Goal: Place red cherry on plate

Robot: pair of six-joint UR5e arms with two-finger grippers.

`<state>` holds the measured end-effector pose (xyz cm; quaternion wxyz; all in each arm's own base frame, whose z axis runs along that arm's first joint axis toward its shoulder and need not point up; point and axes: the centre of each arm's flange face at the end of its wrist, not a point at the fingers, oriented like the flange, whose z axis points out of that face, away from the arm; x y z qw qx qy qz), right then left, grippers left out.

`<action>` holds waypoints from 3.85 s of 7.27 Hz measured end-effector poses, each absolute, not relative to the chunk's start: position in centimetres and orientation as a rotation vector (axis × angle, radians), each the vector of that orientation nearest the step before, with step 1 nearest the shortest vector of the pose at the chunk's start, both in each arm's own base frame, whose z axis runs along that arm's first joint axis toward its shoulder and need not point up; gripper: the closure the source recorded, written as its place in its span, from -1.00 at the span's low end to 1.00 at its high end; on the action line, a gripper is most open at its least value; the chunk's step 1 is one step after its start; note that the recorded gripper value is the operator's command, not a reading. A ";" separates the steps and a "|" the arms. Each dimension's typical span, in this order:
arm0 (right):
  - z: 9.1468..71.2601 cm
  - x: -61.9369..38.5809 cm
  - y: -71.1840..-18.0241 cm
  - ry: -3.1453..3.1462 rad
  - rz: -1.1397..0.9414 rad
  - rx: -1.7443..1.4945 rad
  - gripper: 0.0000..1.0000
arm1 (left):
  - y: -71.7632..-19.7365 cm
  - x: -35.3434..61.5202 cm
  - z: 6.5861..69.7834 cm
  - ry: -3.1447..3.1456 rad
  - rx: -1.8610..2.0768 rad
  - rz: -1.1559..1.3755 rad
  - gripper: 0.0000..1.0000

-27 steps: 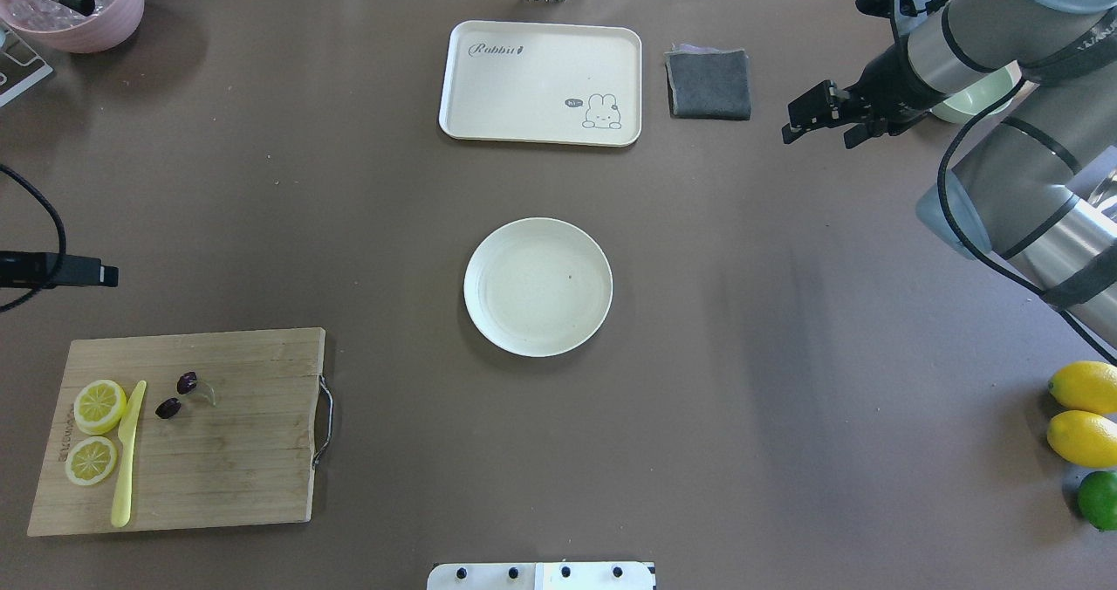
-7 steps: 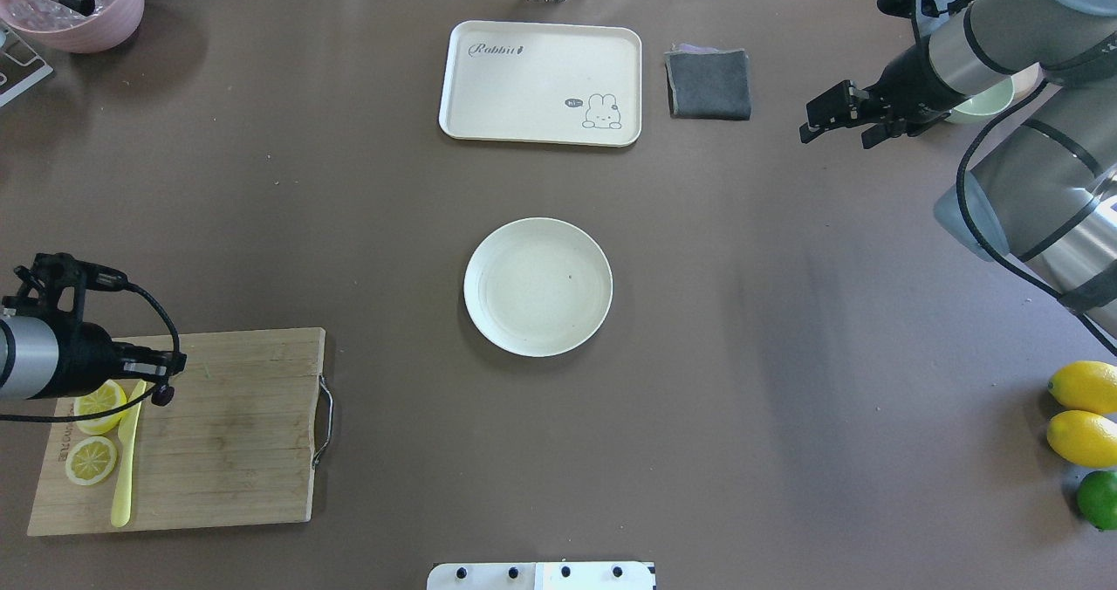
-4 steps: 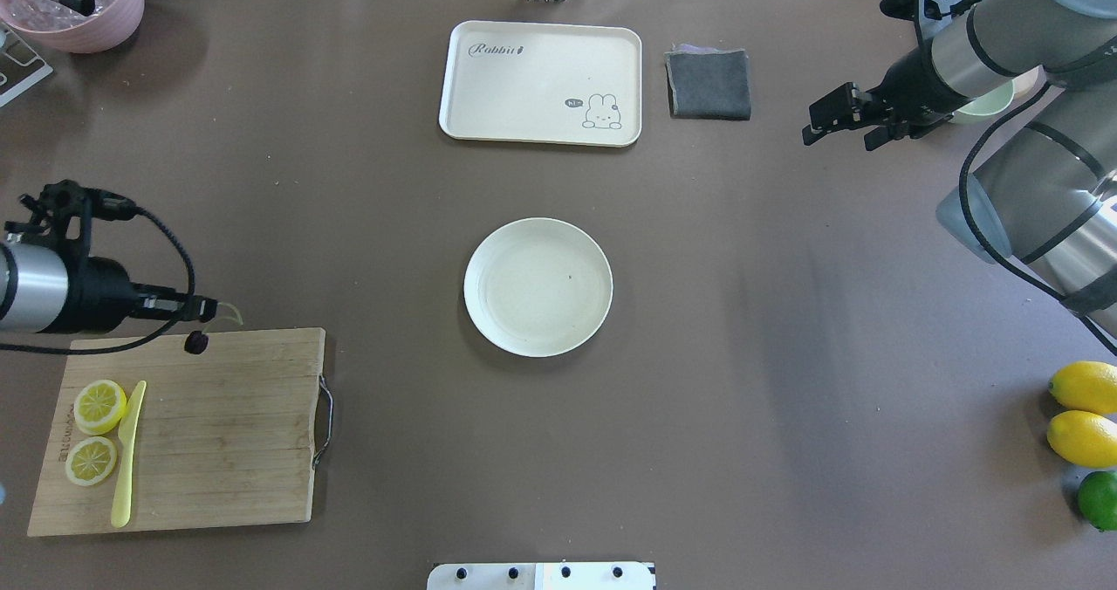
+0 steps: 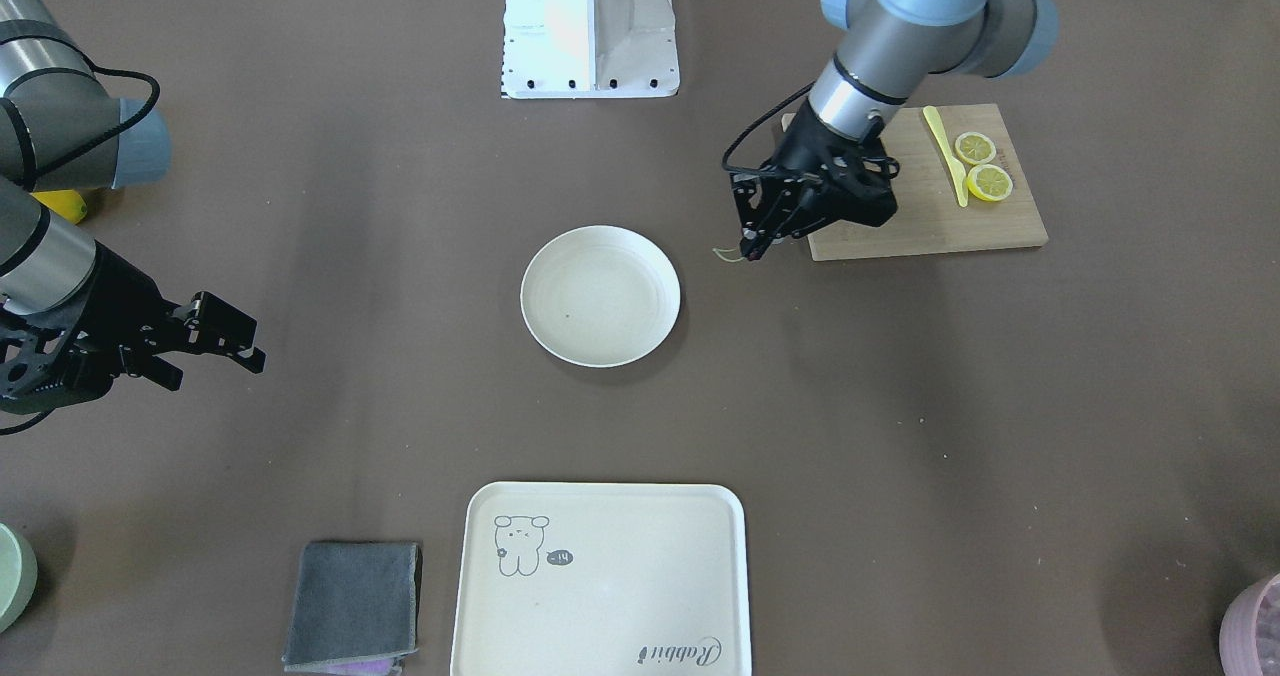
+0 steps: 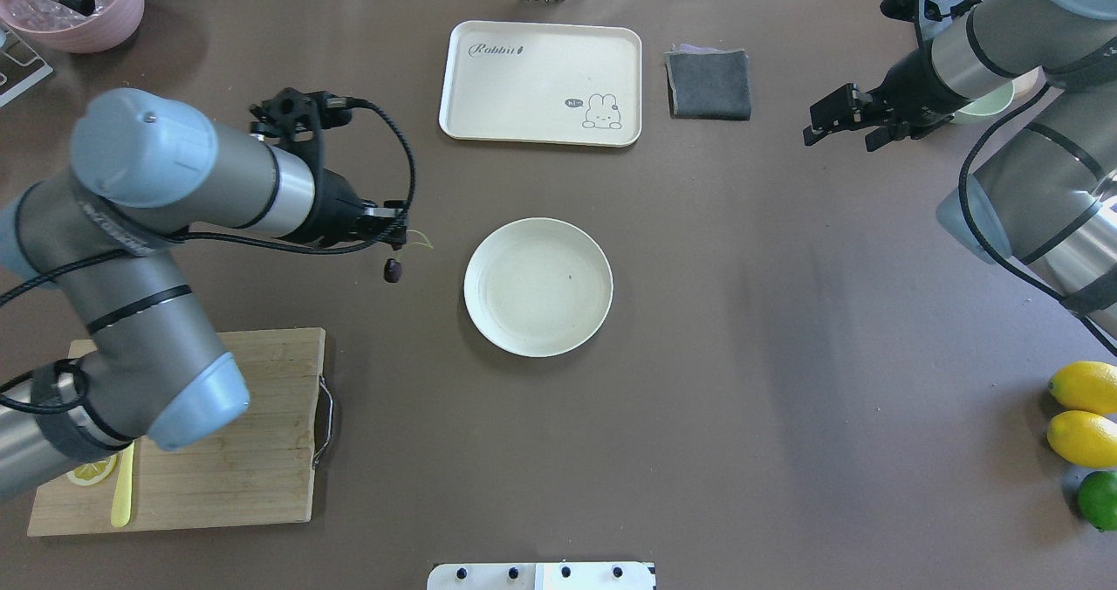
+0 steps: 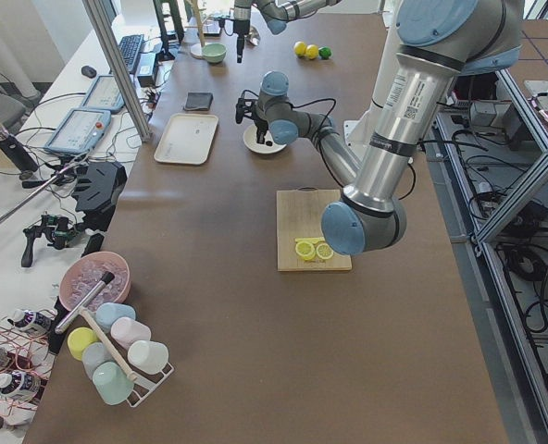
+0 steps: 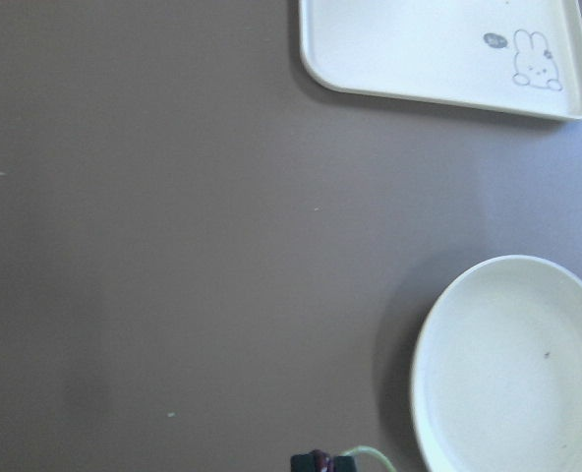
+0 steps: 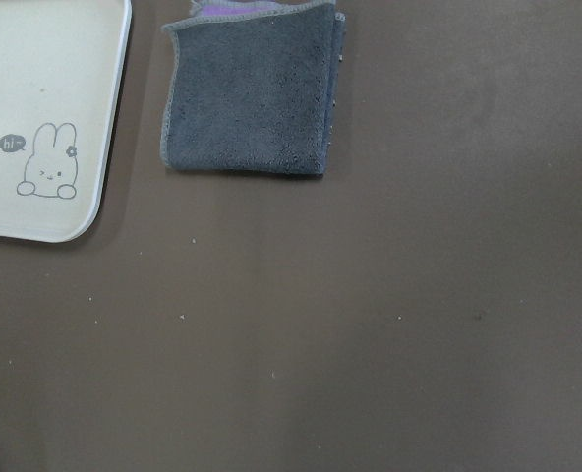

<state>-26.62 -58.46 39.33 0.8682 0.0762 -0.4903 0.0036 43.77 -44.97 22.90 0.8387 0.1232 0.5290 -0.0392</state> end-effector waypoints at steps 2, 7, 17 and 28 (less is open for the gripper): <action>39.3 -26.6 -58.5 -1.025 0.008 0.161 -0.99 | -44.5 50.0 20.8 1.198 0.311 -0.112 1.00; 38.6 -26.6 -58.4 -1.033 0.006 0.168 -0.99 | -45.0 53.8 22.9 1.354 0.355 -0.190 -0.96; 46.2 -15.7 -58.4 -0.948 -0.036 0.190 -0.99 | -57.9 26.5 40.1 1.028 0.548 0.019 -0.96; 60.3 3.7 -53.8 -0.676 -0.079 0.052 -0.99 | -51.9 -6.7 62.3 0.813 0.331 -0.034 -0.96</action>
